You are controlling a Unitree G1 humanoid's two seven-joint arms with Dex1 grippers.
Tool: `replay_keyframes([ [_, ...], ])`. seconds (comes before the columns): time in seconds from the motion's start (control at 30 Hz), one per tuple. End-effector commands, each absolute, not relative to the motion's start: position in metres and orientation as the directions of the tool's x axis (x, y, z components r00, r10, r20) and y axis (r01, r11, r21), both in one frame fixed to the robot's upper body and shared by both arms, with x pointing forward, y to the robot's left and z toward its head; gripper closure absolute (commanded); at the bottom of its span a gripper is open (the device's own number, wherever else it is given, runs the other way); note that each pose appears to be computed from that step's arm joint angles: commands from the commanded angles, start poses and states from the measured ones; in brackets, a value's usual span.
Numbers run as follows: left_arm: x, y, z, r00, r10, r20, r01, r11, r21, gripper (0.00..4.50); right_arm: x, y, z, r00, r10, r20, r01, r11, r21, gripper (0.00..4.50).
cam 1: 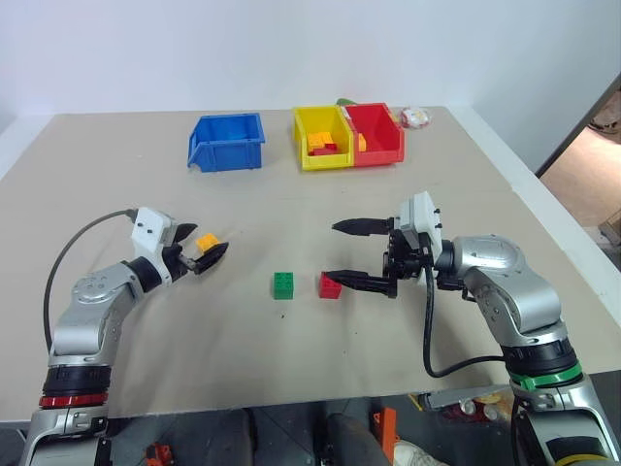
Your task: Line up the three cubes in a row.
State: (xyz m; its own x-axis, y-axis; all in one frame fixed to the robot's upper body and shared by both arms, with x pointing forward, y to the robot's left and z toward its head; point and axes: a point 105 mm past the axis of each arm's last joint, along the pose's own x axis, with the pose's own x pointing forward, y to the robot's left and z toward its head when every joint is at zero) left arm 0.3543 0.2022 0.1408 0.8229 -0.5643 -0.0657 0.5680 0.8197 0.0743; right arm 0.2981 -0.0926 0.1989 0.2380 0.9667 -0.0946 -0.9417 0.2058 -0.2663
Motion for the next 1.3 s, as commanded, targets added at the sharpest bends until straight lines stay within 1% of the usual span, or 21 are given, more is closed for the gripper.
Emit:
replay_keyframes([
  [0.03,0.357,0.207,0.151,0.817,-0.573,-0.064,0.576,0.805,0.142,0.01,0.295,-0.093,0.207,0.235,0.968,-0.086,-0.931,0.199,-0.306,0.0],
  [0.3,0.358,0.21,0.126,0.783,-0.595,-0.18,0.621,0.768,0.161,0.01,0.295,-0.094,0.206,0.236,0.968,-0.09,-0.931,0.199,-0.306,0.0],
  [0.4,0.362,0.208,0.124,0.779,-0.602,-0.175,0.626,0.764,0.157,0.81,0.295,-0.094,0.207,0.235,0.968,-0.09,-0.931,0.198,-0.306,0.0],
  [0.53,0.368,0.203,0.121,0.777,-0.606,-0.173,0.629,0.761,0.161,2.15,0.295,-0.094,0.208,0.236,0.967,-0.095,-0.93,0.196,-0.31,0.0],
  [0.6,0.37,0.201,0.122,0.777,-0.608,-0.159,0.629,0.761,0.162,2.94,0.296,-0.094,0.209,0.236,0.967,-0.096,-0.93,0.196,-0.311,0.0],
  [0.63,0.371,0.201,0.123,0.781,-0.606,-0.152,0.624,0.766,0.155,3.16,0.296,-0.094,0.21,0.236,0.967,-0.096,-0.93,0.197,-0.311,0.0],
  [0.83,0.369,0.207,0.126,0.799,-0.584,-0.142,0.602,0.776,0.191,3.16,0.295,-0.095,0.211,0.239,0.966,-0.099,-0.929,0.198,-0.312,0.0],
  [0.9,0.361,0.205,0.131,0.785,-0.607,-0.123,0.618,0.758,0.209,3.16,0.294,-0.095,0.211,0.241,0.965,-0.101,-0.929,0.199,-0.311,0.0],
  [0.97,0.355,0.202,0.141,0.799,-0.597,-0.068,0.594,0.766,0.246,3.16,0.294,-0.097,0.211,0.243,0.964,-0.104,-0.929,0.2,-0.311,0.0],
  [1.03,0.353,0.2,0.151,0.844,-0.537,0.009,0.513,0.81,0.284,3.16,0.293,-0.099,0.21,0.244,0.964,-0.107,-0.929,0.201,-0.311,0.0],
  [1.13,0.329,0.186,0.15,0.87,-0.485,0.089,0.447,0.853,0.27,3.16,0.293,-0.1,0.21,0.249,0.963,-0.106,-0.928,0.206,-0.31,0.0],
  [1.3,0.305,0.186,0.144,0.92,-0.372,0.122,0.357,0.925,0.132,3.16,0.292,-0.1,0.209,0.245,0.964,-0.105,-0.931,0.204,-0.304,0.0],
])
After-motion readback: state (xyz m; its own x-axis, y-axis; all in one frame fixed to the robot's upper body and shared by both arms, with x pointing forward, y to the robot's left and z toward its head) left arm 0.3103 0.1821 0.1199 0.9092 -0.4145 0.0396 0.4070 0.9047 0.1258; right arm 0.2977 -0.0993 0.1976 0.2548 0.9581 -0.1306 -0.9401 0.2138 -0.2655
